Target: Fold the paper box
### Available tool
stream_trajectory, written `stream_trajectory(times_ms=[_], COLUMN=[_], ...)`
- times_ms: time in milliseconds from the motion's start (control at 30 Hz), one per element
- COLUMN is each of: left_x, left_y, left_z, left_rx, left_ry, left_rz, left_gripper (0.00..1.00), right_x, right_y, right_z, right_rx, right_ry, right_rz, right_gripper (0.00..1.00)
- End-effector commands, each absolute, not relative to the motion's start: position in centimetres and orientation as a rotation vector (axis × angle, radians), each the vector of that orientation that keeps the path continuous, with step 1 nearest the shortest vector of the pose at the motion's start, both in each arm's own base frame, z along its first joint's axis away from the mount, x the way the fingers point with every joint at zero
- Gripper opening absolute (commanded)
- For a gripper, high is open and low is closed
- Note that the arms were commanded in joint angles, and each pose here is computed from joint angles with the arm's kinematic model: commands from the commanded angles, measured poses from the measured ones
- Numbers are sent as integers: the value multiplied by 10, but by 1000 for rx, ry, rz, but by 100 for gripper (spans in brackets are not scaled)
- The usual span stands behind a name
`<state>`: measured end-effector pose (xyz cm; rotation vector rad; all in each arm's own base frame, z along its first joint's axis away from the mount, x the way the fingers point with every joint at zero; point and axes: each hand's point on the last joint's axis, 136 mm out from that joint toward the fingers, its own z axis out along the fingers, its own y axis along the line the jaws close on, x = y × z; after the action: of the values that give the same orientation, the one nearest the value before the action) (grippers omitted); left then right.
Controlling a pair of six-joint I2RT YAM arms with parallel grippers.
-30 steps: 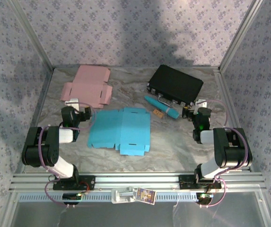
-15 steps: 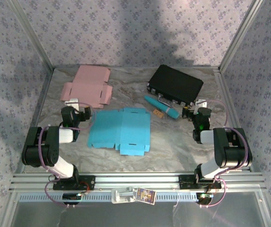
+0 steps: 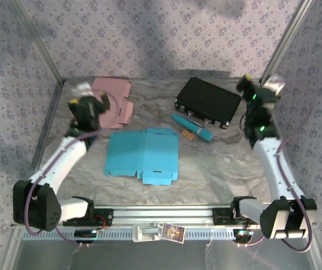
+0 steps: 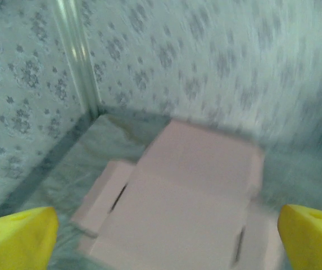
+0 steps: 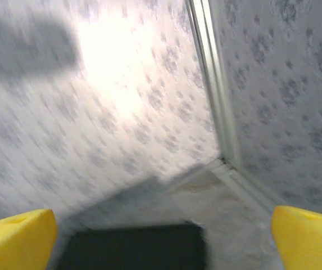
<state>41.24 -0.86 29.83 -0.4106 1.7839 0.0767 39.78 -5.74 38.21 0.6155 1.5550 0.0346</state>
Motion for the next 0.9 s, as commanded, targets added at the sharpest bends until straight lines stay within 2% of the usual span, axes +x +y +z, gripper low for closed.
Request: stream_trajectory(times_ms=[0,33,100,133,200,233,333,433,633,867], left_x=[373,370,358,346,325,313,289,290,312,318], left_y=[10,0,-26,-39,-62,-69,-67,-67,-77,-65], left_z=[209,197,184,175,155,142,109,96,73,50], left_rx=[-954,-965,-909,-854,-737,-697,-685,-685,-702,-728], left_ry=[2164,2229,2347,2426,2560,2630,2755,2776,2828,2840], left_rz=[-235,-261,-245,-214,-194,-189,-144,-174,-286,-239], left_gripper=[98,92,87,85,79,72,62,57,42,39], right_x=[390,394,381,376,361,352,325,311,310,298], right_y=[-33,-12,8,26,66,89,149,188,221,234], right_z=[309,318,295,284,248,227,168,132,96,54], right_rx=[829,686,688,645,550,496,352,298,241,231], right_ry=[1905,1903,1968,2031,2220,2317,2508,2595,2667,2741], right_rz=[356,415,371,379,412,442,614,807,1002,1125], right_gripper=[99,99,98,95,82,79,76,76,75,70])
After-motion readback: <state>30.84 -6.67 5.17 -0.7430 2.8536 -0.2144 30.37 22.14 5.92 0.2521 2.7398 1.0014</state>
